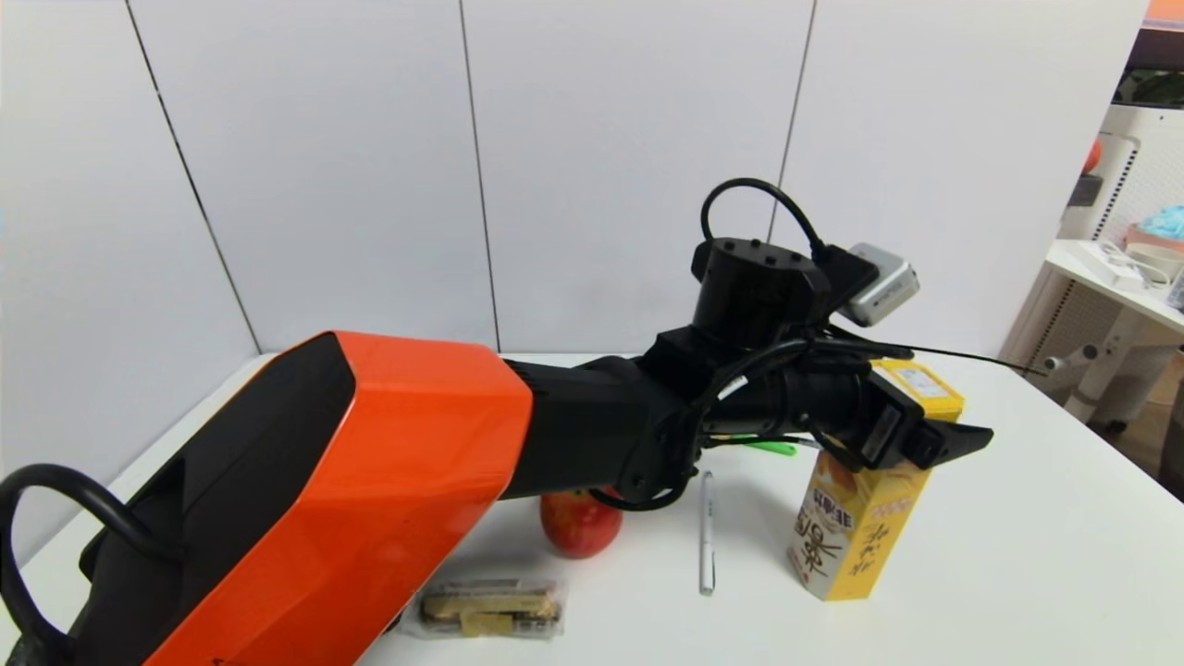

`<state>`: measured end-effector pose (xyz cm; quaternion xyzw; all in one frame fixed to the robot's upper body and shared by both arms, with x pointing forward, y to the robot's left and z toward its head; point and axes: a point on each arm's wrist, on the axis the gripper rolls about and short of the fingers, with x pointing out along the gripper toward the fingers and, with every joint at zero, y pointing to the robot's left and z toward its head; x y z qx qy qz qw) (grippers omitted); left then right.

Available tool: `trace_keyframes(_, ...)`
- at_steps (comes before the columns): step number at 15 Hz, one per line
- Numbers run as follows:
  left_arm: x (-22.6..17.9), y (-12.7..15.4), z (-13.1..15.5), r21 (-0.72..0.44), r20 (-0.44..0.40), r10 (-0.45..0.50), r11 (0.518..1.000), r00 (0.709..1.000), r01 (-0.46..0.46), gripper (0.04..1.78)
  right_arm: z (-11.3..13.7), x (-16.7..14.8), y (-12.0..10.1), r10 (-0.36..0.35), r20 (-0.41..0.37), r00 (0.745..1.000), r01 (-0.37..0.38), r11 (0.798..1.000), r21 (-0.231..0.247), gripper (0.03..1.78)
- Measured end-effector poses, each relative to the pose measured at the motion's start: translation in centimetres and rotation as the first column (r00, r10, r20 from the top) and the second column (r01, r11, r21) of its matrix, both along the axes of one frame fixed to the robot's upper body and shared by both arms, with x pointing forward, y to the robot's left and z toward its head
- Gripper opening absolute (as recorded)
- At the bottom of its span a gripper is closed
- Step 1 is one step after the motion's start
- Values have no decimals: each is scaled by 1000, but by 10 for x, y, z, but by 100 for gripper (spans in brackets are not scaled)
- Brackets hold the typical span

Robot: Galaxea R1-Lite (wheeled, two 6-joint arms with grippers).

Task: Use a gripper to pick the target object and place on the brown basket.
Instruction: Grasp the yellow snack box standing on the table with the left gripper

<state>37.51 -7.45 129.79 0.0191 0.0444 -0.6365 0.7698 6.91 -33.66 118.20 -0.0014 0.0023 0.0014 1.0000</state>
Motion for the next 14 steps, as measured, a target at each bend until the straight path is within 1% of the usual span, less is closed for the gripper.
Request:
trace_keyframes(4, 0, 1, -14, 17, -10, 3, 1000, 1000, -3, 169, 0, 0, 0, 0, 0, 1000, 0, 1000, 0, 170)
trace_keyframes(14, -4, 17, -69, 41, -30, 19, 999, 999, -17, 169, 0, 0, 0, 0, 0, 1000, 0, 1000, 0, 170)
